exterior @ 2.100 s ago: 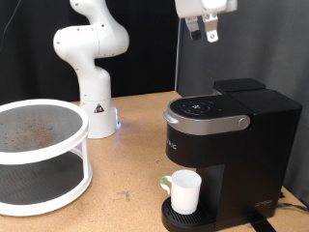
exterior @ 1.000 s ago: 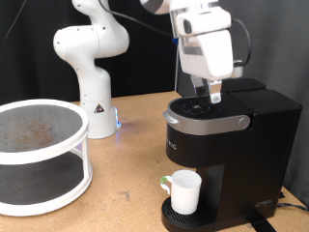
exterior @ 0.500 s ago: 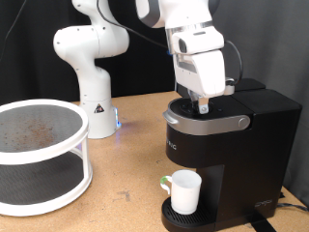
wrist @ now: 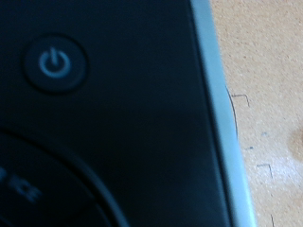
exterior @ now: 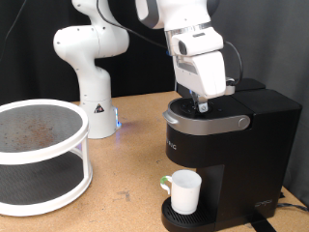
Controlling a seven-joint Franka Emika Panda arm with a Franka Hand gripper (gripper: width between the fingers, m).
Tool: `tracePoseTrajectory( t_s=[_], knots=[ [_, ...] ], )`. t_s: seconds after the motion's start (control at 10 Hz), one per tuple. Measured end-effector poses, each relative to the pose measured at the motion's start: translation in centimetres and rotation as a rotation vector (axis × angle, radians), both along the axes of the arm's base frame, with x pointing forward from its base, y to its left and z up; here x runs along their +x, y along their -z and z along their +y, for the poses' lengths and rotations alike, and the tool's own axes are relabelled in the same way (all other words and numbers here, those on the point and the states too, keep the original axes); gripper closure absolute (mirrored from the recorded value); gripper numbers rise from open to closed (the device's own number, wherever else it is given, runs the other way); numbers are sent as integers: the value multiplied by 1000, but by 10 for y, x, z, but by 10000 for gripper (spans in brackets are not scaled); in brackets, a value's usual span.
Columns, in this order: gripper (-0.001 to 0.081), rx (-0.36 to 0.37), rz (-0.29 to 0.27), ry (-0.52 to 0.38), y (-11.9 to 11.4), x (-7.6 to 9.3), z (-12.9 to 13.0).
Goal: Make a cup of coffee with the keurig machine
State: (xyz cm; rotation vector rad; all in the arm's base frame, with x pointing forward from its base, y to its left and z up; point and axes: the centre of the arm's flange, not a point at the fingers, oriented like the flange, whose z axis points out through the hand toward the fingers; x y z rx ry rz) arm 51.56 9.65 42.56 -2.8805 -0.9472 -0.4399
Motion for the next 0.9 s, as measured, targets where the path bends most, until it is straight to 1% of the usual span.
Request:
tracePoseTrajectory(
  t_s=[0.4,0.5,0.7,0.9],
  knots=[
    [803,11,6,-28,0,-9,9],
    [803,6,17,-29,1,-12,11],
    [803,-18,87,-14,0,-16,14],
    [803,-27,144,5,0,-13,13]
  ],
)
